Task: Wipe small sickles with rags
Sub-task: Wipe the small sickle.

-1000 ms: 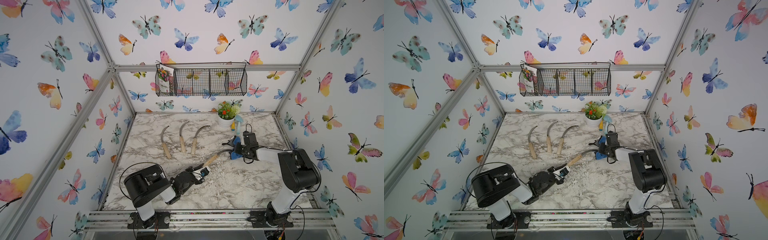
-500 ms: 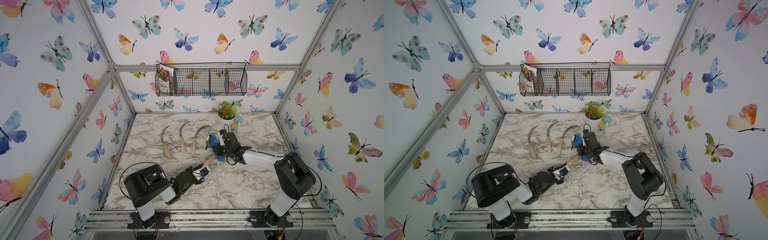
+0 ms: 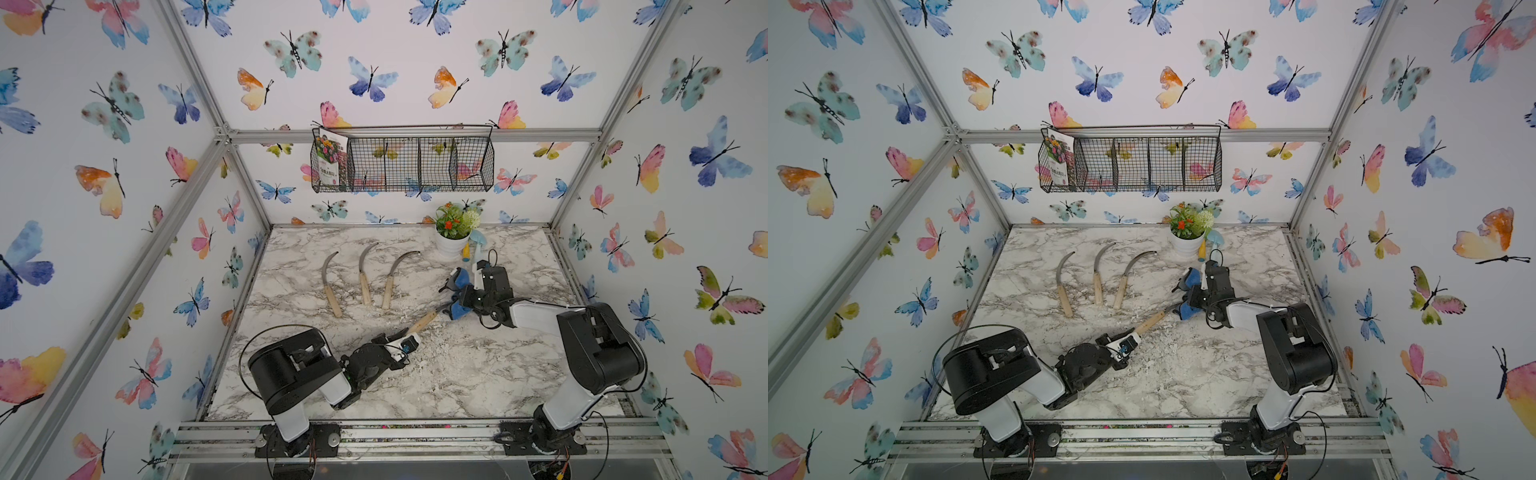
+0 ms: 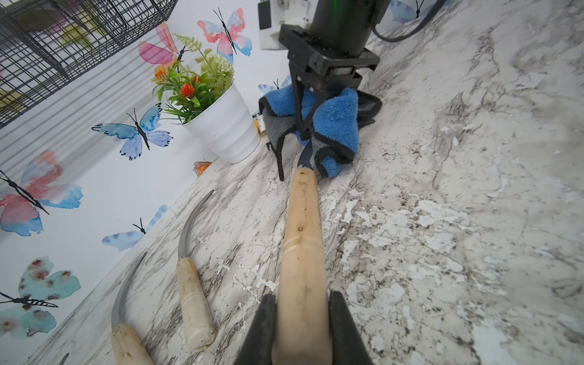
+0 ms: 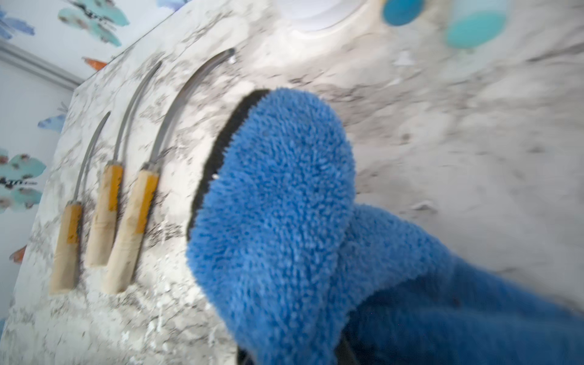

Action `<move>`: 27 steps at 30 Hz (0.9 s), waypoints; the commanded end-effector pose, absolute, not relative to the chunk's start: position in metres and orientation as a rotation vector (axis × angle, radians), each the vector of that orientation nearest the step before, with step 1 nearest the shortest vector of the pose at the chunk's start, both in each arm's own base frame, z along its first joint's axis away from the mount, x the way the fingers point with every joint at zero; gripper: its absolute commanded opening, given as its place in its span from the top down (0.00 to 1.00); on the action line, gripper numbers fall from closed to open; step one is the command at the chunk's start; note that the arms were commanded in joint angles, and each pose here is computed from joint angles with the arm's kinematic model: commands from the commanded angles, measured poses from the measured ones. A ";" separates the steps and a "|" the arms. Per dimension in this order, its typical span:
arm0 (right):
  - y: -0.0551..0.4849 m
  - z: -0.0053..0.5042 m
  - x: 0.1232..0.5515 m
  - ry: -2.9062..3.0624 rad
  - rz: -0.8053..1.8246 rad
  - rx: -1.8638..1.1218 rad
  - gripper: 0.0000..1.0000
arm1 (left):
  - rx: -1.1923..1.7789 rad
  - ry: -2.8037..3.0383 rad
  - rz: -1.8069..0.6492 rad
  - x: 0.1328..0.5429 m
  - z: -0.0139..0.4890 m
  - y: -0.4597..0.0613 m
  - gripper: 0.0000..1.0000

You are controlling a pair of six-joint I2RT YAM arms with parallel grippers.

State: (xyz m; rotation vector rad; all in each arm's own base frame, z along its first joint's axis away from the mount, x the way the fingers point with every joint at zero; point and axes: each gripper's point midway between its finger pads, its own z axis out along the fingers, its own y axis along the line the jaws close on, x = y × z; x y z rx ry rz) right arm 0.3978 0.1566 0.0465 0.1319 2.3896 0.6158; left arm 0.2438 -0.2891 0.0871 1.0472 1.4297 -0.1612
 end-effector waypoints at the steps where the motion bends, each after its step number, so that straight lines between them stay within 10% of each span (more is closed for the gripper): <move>1: 0.119 -0.004 0.367 2.555 0.506 0.220 0.98 | 0.950 1.391 -0.125 0.254 0.109 -0.283 1.00; 27: 0.085 0.126 0.322 2.235 0.447 0.244 0.98 | 0.092 1.836 -0.734 0.332 0.131 -0.189 1.00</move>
